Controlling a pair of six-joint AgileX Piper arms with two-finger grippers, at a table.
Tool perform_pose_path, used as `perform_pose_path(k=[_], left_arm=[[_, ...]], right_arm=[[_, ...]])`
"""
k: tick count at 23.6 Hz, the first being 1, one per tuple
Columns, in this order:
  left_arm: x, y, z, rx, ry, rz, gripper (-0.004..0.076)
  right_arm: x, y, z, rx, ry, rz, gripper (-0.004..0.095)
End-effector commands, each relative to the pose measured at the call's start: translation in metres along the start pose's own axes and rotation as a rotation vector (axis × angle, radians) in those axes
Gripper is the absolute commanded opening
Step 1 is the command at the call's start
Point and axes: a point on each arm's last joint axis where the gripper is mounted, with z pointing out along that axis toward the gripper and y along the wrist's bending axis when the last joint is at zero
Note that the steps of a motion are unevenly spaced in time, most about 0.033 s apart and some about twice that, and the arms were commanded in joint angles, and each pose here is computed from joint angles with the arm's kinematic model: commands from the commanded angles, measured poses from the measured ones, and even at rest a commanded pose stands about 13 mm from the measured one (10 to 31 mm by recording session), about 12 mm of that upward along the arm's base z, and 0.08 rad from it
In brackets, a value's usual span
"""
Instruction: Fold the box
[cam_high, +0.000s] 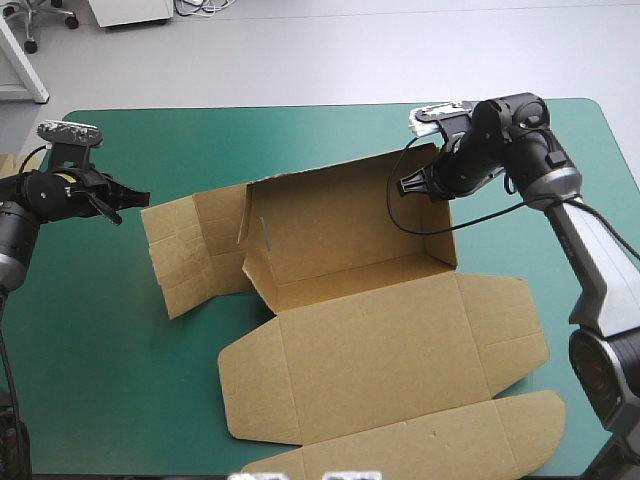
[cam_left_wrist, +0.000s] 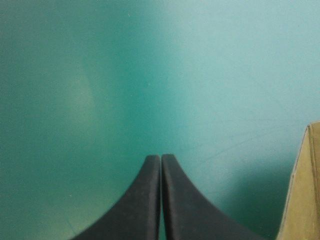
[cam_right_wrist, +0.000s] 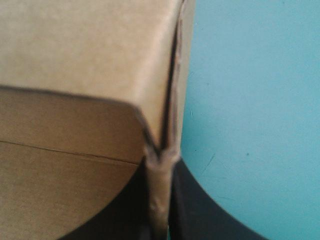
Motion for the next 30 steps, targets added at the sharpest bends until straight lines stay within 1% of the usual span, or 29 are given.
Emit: perform_pose_path(k=[1,4,11,17,19,20,21,22,23,24,25,26,30], left_arm=[[-0.015,0.003,-0.020,-0.031,-0.115,-0.008,-0.0001],[-0.015,0.003,-0.020,-0.031,-0.115,-0.008,-0.0001],[-0.015,0.003,-0.020,-0.031,-0.115,-0.008,0.0000],[-0.016,0.003,-0.020,-0.033,-0.119,-0.008,-0.0001],[-0.016,0.003,-0.020,-0.032,-0.119,-0.012,-0.0001],[-0.016,0.003,-0.020,-0.032,-0.119,-0.012,-0.0001],[-0.016,0.003,-0.020,-0.032,-0.119,-0.012,-0.0001],[-0.016,0.003,-0.020,-0.031,-0.119,-0.014,-0.0001],[-0.016,0.003,-0.020,-0.031,-0.119,-0.014,-0.0001],[-0.016,0.003,-0.020,-0.030,-0.120,-0.015,-0.0001],[-0.016,0.003,-0.020,-0.028,-0.121,-0.018,-0.0001],[-0.016,0.002,-0.020,-0.025,-0.122,-0.021,-0.0001],[-0.016,0.002,-0.020,-0.023,-0.122,-0.023,-0.0001]], right_arm=[[-0.005,-0.004,-0.011,-0.044,-0.043,0.014,0.0000],[-0.008,-0.008,0.003,-0.054,-0.022,0.021,0.0000],[-0.015,-0.010,0.020,-0.048,-0.047,-0.001,0.0000],[-0.016,-0.010,0.022,-0.046,-0.054,-0.025,0.0008],[-0.015,-0.010,0.021,-0.049,-0.049,-0.037,0.0057],[-0.015,-0.009,0.019,-0.056,-0.053,-0.041,0.0126],[-0.015,-0.008,0.017,-0.059,-0.057,-0.045,0.0175],[-0.015,-0.006,0.011,-0.078,-0.073,-0.048,0.0292],[-0.014,-0.005,0.007,-0.088,-0.078,-0.054,0.0341],[-0.012,-0.003,-0.002,-0.096,-0.086,-0.059,0.0440],[-0.010,-0.002,-0.011,-0.097,-0.090,-0.063,0.0498],[-0.008,-0.001,-0.018,-0.097,-0.100,-0.067,0.0519],[0.003,0.003,-0.063,-0.092,-0.172,-0.079,0.0520]])
